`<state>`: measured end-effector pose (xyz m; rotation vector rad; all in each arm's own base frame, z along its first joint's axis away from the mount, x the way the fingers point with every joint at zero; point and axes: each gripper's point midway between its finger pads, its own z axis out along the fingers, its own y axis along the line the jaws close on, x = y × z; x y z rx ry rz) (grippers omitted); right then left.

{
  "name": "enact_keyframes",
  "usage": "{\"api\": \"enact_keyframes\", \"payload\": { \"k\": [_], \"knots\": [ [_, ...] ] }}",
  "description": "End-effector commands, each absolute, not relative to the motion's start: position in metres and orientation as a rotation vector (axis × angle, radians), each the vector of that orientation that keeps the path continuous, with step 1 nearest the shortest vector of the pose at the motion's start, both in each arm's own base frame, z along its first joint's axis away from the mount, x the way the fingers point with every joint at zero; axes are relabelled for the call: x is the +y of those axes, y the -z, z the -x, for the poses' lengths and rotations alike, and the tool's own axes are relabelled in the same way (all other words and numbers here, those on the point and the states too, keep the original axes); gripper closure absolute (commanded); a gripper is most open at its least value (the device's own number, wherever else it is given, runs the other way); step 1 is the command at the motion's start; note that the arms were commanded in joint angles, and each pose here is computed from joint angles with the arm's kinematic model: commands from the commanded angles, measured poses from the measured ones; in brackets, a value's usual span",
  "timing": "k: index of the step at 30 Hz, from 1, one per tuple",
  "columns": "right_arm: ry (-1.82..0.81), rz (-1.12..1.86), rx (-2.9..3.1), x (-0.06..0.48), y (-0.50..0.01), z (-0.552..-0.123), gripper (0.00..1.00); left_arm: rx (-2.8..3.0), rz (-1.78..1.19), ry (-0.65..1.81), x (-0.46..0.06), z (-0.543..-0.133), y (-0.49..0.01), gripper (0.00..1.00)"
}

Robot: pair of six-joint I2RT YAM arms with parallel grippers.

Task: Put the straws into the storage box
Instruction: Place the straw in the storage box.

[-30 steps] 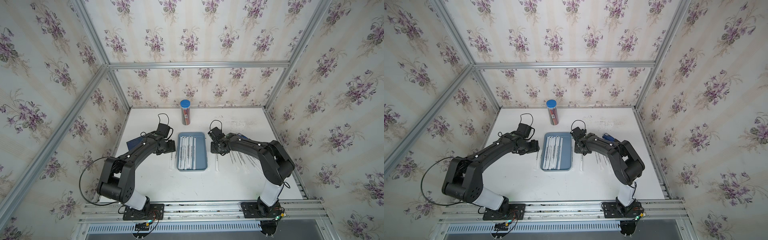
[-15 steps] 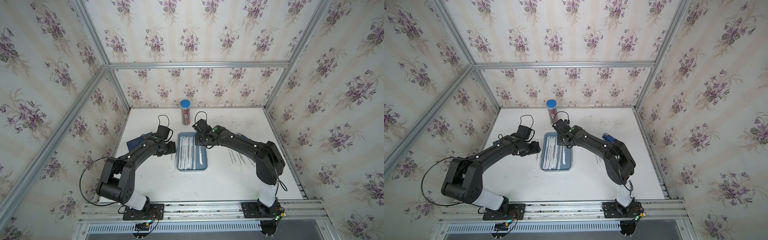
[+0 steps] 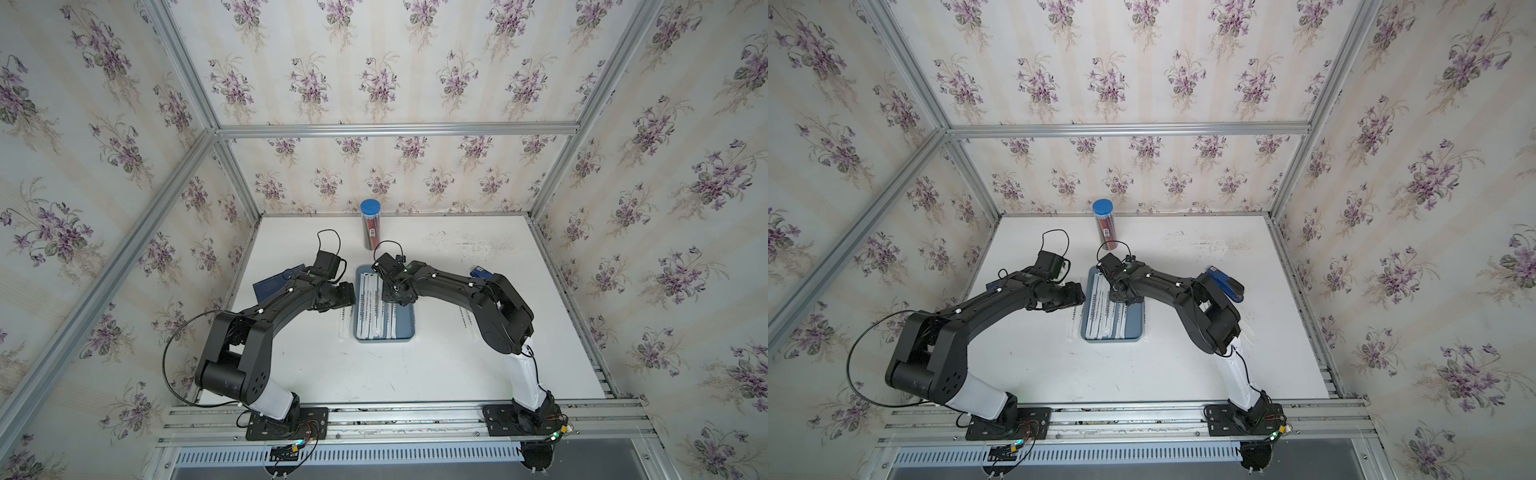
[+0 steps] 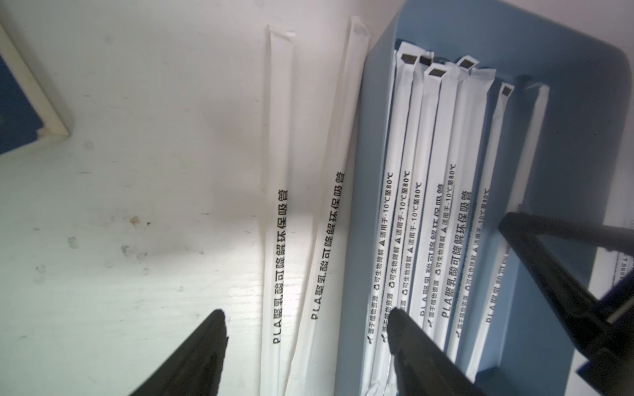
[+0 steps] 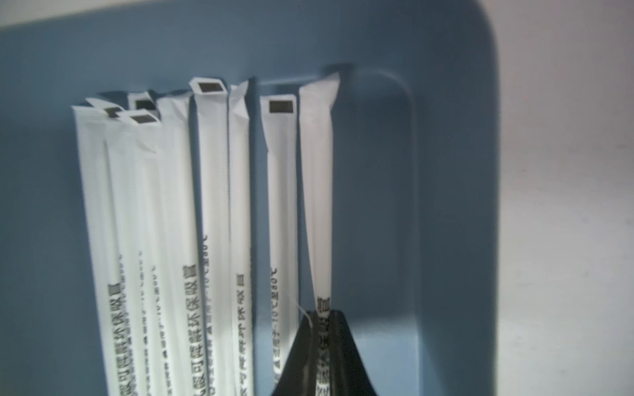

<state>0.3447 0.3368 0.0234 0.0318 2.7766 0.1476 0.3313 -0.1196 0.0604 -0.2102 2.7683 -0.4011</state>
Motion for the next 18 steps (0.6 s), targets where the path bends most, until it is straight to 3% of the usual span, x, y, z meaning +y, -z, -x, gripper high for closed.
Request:
{"api": "enact_keyframes", "payload": {
  "k": [1, 18],
  "knots": [
    [-0.107, -0.019, 2.783, 0.333, -0.016, -0.345, 0.88, 2.762, 0.197, 0.465, -0.128, -0.335, -0.058, 0.25],
    [-0.134, 0.006, 2.789, 0.346, -0.013, -0.348, 0.88, 2.763, 0.210, 0.486, -0.131, -0.336, -0.057, 0.26]
  ]
}}
